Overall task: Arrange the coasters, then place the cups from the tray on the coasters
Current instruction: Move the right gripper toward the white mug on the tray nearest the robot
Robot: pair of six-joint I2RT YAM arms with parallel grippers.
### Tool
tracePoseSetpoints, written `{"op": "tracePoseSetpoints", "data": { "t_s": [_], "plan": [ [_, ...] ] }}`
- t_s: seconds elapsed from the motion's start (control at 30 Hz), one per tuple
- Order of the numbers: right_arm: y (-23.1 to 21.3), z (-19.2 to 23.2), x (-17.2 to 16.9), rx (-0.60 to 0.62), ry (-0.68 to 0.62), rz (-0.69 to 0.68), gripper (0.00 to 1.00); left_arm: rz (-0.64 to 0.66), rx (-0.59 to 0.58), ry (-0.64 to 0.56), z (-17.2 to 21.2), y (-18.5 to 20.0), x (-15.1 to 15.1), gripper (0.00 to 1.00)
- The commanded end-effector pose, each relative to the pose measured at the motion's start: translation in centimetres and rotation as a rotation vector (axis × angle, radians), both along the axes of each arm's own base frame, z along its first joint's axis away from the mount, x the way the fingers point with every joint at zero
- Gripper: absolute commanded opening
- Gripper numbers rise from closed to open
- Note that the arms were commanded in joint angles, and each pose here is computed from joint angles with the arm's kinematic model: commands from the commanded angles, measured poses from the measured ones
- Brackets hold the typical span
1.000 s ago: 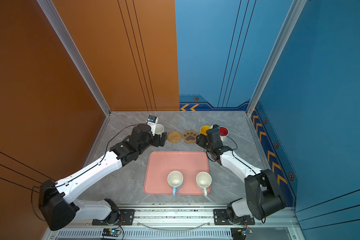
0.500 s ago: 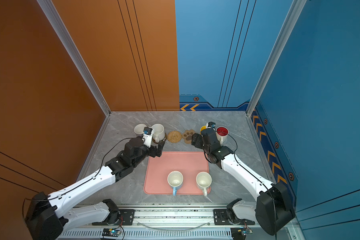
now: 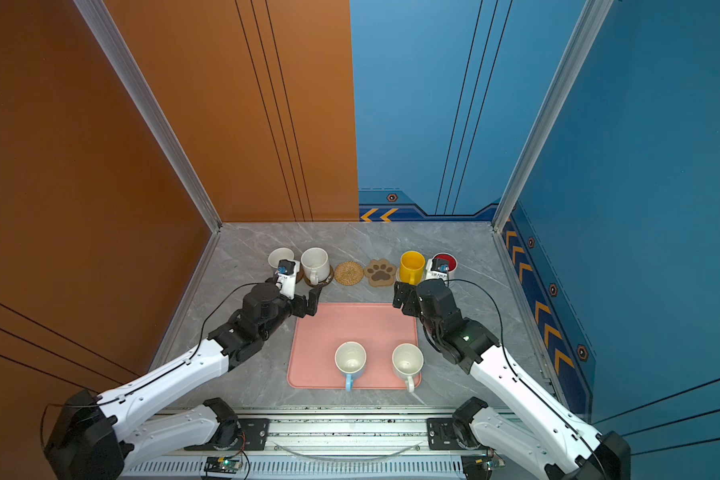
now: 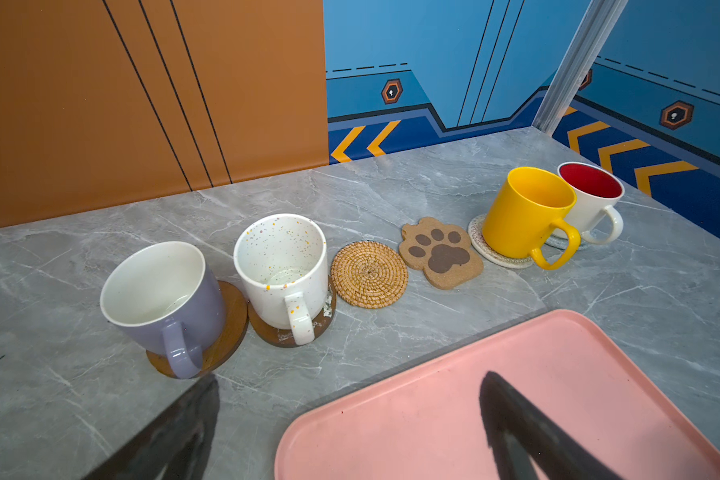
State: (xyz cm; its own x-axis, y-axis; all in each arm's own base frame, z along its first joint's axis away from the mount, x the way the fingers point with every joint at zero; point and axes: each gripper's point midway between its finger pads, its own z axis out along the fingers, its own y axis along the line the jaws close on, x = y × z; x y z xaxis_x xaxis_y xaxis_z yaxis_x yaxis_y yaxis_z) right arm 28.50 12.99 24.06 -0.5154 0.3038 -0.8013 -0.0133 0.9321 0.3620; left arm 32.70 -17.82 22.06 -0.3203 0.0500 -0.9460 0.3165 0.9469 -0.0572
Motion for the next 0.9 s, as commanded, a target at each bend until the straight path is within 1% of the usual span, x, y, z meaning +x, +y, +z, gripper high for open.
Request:
{"op": "tracePoseSetpoints", "data": {
  "t_s": [0.0,0.17,0.27,0.47,0.6,0.73,0.87],
  "plan": [
    [-1.1,-2.1,-2.4,-0.097,0.063,0.018,0.99,0.007,-0.043,-0.011,0.4,0.5,0.0,0.98],
    [-1.3,-2.5,-5.4,-0.122,0.080,0.063,1.00,0.006,-0.068,-0.006,0.2,0.8,0.1,0.98],
    [-1.4,-2.8,-7.1,-0.134,0.112,0.095,1.00,0.006,-0.074,-0.003,0.2,0.9,0.2,0.98],
    [-2.4,-3.5,-10.9,-0.222,0.215,0.153,0.99,0.008,-0.079,-0.001,0.2,1.0,0.2,0.98],
    [-1.8,-4.4,-12.7,-0.239,0.287,0.207,0.98,0.005,-0.082,0.005,0.0,0.9,0.3,0.98],
    [-1.1,-6.0,-14.6,-0.279,0.390,0.269,0.97,0.001,-0.082,0.007,0.0,0.8,0.3,0.98],
    [-0.6,-7.0,-16.2,-0.263,0.471,0.306,0.96,0.002,-0.087,0.005,0.2,0.9,0.3,0.98]
  ]
}}
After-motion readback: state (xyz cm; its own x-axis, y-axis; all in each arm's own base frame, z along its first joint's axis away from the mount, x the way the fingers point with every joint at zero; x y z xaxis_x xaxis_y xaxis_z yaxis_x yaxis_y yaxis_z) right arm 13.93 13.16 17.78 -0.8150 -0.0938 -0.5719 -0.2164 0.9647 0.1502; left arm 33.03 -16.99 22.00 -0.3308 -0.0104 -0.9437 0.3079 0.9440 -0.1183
